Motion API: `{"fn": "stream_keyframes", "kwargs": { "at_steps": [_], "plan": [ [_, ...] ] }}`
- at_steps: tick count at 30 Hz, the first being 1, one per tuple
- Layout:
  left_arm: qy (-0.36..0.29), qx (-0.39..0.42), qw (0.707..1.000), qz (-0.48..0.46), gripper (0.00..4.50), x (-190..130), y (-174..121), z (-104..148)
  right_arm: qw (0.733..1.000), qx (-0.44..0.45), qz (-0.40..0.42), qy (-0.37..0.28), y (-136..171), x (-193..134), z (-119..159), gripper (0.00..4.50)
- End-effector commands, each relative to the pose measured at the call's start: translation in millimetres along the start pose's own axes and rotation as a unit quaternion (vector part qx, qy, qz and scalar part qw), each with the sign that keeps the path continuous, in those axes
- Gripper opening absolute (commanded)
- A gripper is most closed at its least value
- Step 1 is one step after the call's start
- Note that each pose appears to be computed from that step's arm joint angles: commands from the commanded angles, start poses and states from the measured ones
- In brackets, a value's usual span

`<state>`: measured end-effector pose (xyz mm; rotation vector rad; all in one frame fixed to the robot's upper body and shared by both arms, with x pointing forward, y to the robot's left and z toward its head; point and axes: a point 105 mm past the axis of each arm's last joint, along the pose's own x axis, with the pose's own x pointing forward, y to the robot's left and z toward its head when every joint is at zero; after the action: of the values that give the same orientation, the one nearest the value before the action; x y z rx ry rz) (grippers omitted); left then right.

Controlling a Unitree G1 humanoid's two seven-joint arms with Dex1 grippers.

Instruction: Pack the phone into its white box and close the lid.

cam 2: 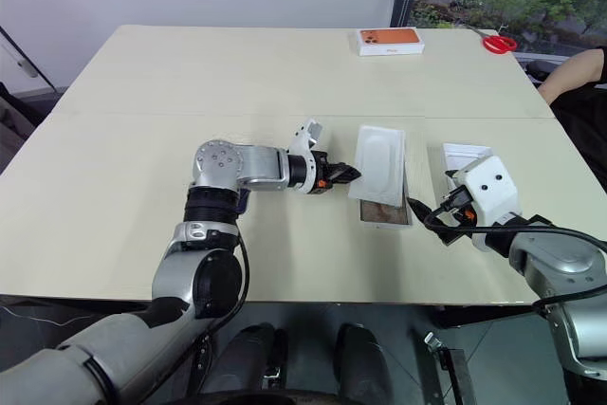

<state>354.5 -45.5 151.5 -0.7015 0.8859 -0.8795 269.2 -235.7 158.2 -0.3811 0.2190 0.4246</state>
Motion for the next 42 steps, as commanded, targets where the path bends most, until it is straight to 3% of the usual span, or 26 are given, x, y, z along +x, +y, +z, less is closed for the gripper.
{"fn": "stream_keyframes", "kwargs": {
  "at_steps": [1, 10, 19, 29, 32, 39, 42],
  "plan": [
    [-0.021, 0.020, 1.000, -0.009, 0.08, -4, -9, 12, 1.000, -0.017, -0.002, -0.023, 1, -3, 13, 4.50],
    [-0.044, 0.020, 0.999, 0.002, 0.08, -9, -1, 25, 1.000, -0.018, 0.001, -0.023, 0, -3, 14, 4.50],
    [0.052, 0.049, 0.997, -0.017, 0.08, 6, -15, -22, 1.000, -0.018, 0.002, -0.023, 1, -2, 14, 4.50],
    [0.055, 0.059, 0.997, 0.016, 0.08, 12, -7, -23, 1.000, -0.017, -0.001, -0.023, 2, -3, 14, 4.50],
    [0.054, 0.058, 0.997, 0.013, 0.94, 12, -9, -23, 1.000, -0.018, -0.001, -0.024, 2, -3, 14, 4.50],
    [0.047, 0.063, 0.997, -0.007, 4.41, 4, -13, -20, 0.999, -0.020, 0.000, -0.026, 3, -2, 17, 4.50],
    [0.018, 0.070, 0.997, -0.019, 4.47, -14, -10, -5, 1.000, -0.019, 0.006, -0.018, 5, 3, 18, 4.50]
  ]
}}
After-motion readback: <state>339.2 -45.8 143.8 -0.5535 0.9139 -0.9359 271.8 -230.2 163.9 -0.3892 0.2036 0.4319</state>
